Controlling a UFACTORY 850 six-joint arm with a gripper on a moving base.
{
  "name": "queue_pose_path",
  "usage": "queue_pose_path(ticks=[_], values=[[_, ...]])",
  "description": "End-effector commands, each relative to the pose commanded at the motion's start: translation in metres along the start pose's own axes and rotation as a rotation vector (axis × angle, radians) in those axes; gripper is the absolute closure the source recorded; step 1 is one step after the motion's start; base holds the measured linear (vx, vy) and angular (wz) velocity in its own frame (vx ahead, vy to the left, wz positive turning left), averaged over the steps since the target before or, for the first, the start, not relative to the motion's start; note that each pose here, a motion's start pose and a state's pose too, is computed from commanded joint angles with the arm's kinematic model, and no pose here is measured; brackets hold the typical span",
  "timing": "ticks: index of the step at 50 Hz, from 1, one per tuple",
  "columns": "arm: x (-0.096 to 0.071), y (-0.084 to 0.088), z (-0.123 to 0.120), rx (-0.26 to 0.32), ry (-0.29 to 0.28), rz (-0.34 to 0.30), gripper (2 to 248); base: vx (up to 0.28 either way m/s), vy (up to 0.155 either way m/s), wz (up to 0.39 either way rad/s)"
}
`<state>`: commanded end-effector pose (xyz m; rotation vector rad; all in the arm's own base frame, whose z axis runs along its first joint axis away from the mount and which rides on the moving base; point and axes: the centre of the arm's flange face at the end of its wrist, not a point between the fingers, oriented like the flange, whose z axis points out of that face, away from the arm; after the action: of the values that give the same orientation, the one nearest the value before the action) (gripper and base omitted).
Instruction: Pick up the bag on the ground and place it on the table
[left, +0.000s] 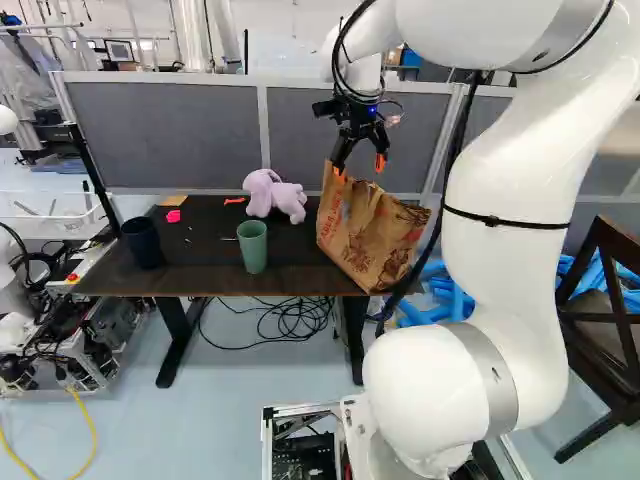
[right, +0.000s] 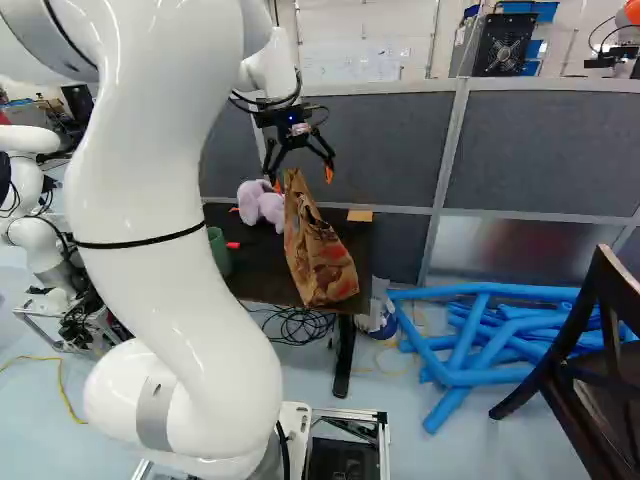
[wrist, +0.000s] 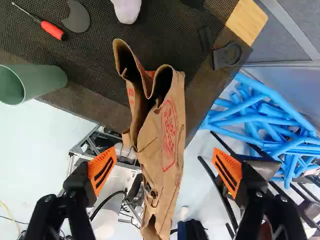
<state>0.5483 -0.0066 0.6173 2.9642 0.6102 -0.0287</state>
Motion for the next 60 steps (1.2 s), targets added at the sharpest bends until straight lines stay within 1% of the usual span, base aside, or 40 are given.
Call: queue_pose_path(ticks=[11, 36, 60], values=[[-0.009, -0.001, -0.018, -0.002, 0.001, 0.004, 3, 0.0, 0.0, 0.0], [-0.024, -0.003, -0.056, -0.006, 0.001, 0.014, 3, 0.0, 0.0, 0.0], [-0.026, -0.003, -0.06, -0.007, 0.003, 0.014, 3, 0.0, 0.0, 0.0]])
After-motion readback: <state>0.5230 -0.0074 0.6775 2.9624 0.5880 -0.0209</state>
